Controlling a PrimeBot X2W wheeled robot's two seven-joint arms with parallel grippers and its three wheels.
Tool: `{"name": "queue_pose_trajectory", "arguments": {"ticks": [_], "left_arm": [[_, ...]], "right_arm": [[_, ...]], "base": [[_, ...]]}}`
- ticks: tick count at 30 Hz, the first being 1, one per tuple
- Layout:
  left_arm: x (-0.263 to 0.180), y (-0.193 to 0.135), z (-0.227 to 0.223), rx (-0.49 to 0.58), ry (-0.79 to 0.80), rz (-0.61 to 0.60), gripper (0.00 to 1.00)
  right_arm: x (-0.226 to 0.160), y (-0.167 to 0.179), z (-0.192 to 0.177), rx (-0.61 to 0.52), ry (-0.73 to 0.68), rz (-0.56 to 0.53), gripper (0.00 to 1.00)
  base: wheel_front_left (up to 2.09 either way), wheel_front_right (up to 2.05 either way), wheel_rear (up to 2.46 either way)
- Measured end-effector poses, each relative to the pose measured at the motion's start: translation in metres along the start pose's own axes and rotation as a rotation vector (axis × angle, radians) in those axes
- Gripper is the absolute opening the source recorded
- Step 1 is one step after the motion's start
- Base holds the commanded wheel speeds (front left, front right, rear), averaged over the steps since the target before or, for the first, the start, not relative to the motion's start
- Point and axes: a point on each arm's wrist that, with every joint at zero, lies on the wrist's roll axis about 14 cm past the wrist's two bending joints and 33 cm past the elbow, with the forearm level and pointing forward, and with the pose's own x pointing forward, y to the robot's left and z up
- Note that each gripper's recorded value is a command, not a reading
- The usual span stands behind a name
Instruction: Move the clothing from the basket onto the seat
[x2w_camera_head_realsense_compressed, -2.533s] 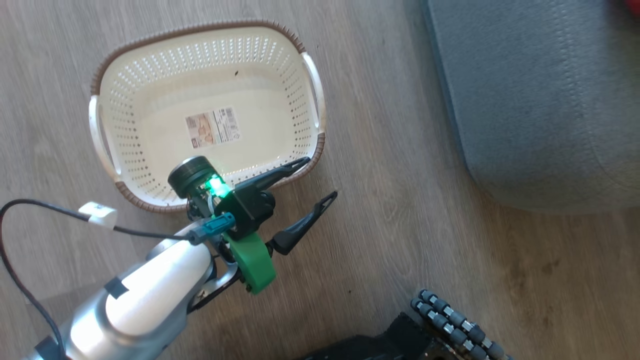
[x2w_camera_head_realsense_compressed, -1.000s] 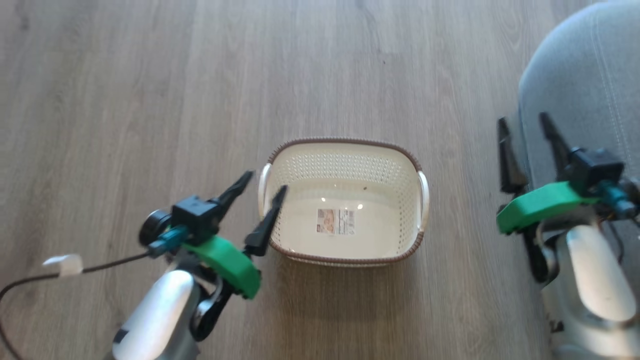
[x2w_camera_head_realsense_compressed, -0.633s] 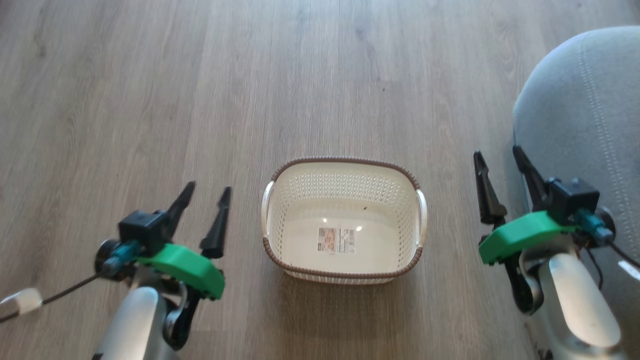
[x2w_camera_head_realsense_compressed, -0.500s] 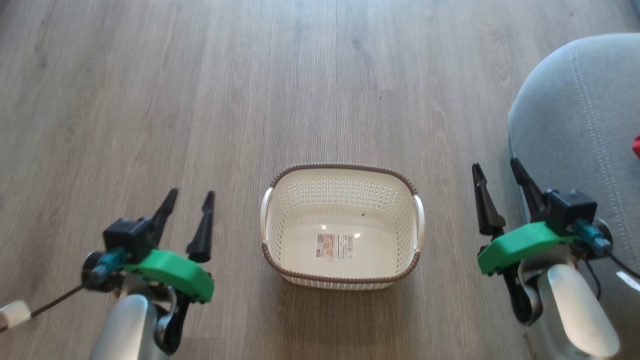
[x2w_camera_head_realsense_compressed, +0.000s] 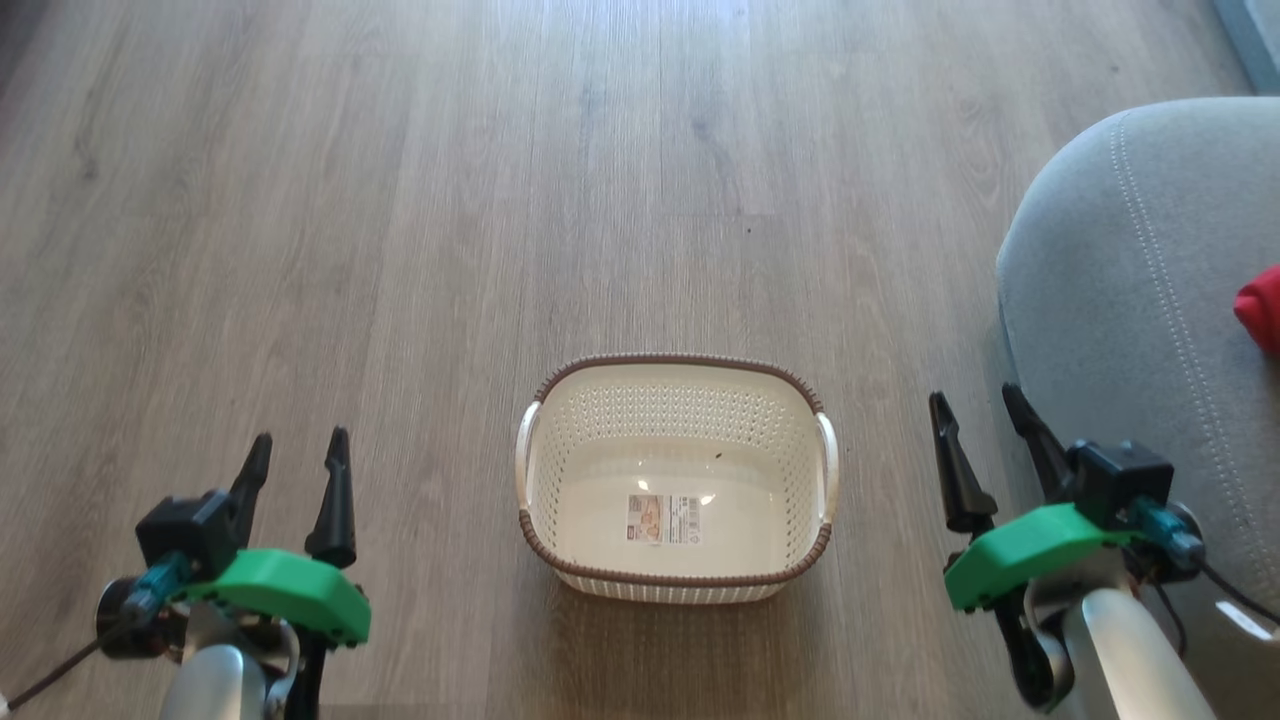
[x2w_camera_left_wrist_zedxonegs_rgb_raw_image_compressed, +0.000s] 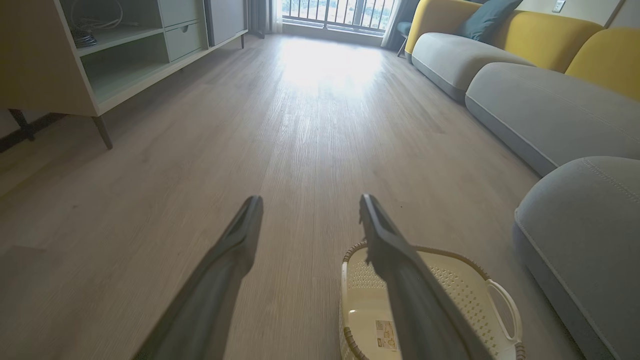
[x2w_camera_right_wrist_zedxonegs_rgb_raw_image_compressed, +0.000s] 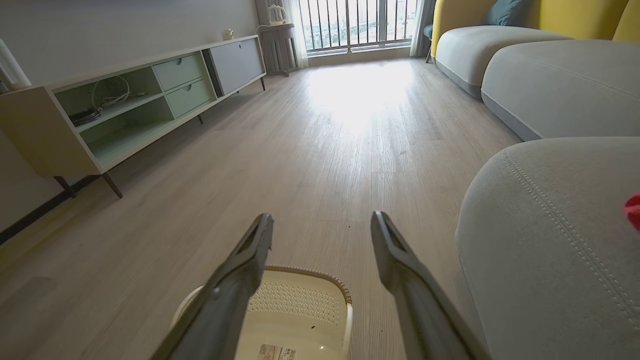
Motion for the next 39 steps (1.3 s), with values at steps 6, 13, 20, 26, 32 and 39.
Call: {"name": "queue_pose_trajectory", "arguments": {"ticks": [6,13,20,26,32,39], "left_arm": [[-0.012,0.006,-0.005,0.0,0.012,0.02,1.0],[-0.016,0.004,-0.009,-0.002,0.022,0.013,1.0],[-0.015,-0.001,-0.01,-0.001,0.025,0.0,1.0],[-0.016,-0.003,-0.01,-0.002,0.027,-0.011,1.0],[-0.024,-0.003,-0.03,-0.027,0.089,-0.003,0.0],[-0.046,0.003,-0.063,-0.076,0.199,0.033,0.0]], "right_arm": [[-0.016,-0.004,-0.009,0.019,0.023,-0.021,1.0],[-0.021,-0.007,-0.01,0.027,0.023,-0.038,1.0],[-0.021,-0.007,-0.01,0.028,0.023,-0.039,1.0],[-0.021,-0.007,-0.01,0.028,0.022,-0.038,1.0],[-0.028,-0.009,-0.028,0.034,0.081,-0.05,0.0],[-0.05,-0.016,-0.059,0.085,0.179,-0.089,0.0]], "base": [[0.0,0.0,0.0],[0.0,0.0,0.0],[0.0,0.0,0.0],[0.0,0.0,0.0],[0.0,0.0,0.0],[0.0,0.0,0.0]]}}
